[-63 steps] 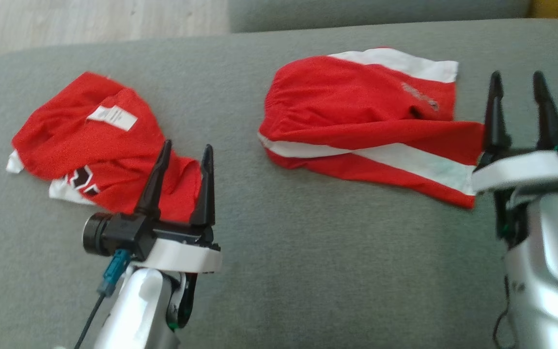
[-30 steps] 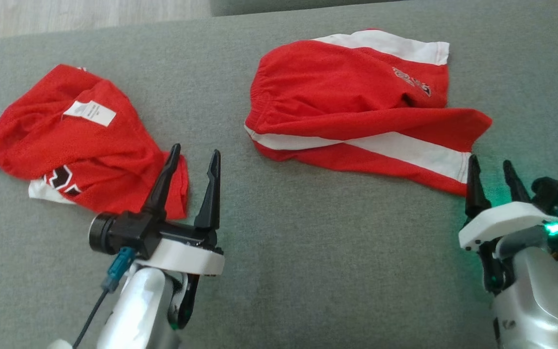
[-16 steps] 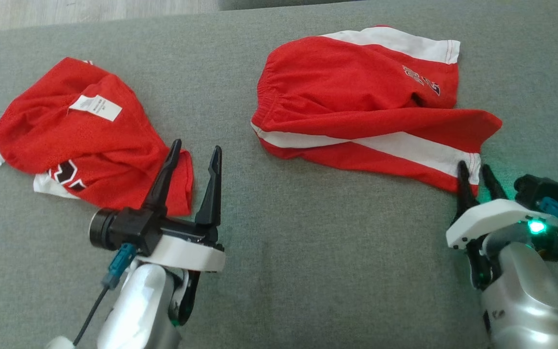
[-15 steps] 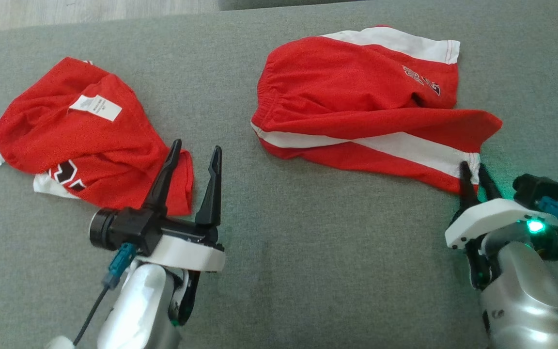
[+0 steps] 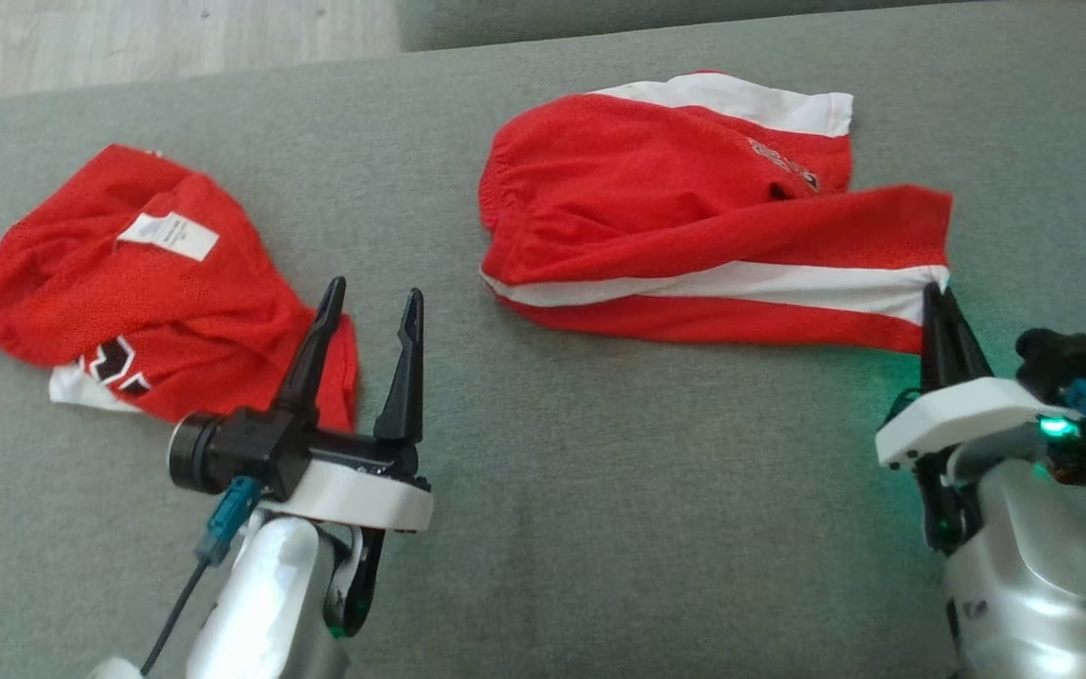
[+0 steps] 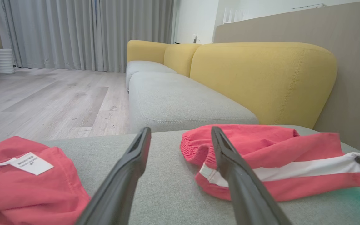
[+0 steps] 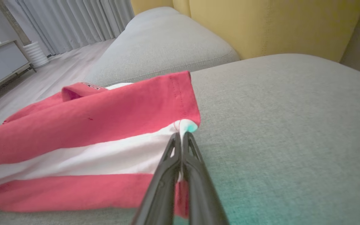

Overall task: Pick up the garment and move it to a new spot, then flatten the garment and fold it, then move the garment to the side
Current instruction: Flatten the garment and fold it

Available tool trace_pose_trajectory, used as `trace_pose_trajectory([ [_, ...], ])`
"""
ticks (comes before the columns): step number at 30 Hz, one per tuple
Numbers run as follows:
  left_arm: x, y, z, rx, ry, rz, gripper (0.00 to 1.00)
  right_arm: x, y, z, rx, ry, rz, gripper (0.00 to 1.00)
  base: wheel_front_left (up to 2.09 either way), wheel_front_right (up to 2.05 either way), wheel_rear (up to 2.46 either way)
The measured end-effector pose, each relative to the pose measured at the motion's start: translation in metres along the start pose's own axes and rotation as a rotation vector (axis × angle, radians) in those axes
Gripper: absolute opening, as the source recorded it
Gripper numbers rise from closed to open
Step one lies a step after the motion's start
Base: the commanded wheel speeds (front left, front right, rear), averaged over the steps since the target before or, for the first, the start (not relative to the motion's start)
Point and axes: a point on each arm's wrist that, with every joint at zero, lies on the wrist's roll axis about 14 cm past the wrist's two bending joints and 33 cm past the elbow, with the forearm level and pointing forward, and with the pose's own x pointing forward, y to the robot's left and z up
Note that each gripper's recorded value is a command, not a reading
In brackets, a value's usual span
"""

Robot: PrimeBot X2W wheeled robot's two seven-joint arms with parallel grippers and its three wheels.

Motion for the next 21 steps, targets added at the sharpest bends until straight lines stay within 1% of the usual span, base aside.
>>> trace_pose_trajectory([
  [5,0.004,-0.009,-0.004,0.004,0.009,-0.029,1.0,-0.018,-0.024,0.008,0.006,-0.048,-0.061,0.0,0.0,0.0,0.0],
  [9,0.007,-0.018,-0.015,0.018,0.039,-0.073,1.0,-0.025,-0.037,0.009,0.005,-0.043,-0.096,0.0,0.0,0.0,0.0],
  [16,0.015,-0.039,-0.051,0.066,0.154,-0.192,1.0,-0.022,-0.044,0.014,0.007,-0.041,-0.112,0.0,0.0,0.0,0.0],
  [21,0.021,-0.056,-0.071,0.135,0.221,-0.304,1.0,-0.02,-0.044,0.012,0.004,-0.028,-0.109,0.0,0.0,0.0,0.0],
])
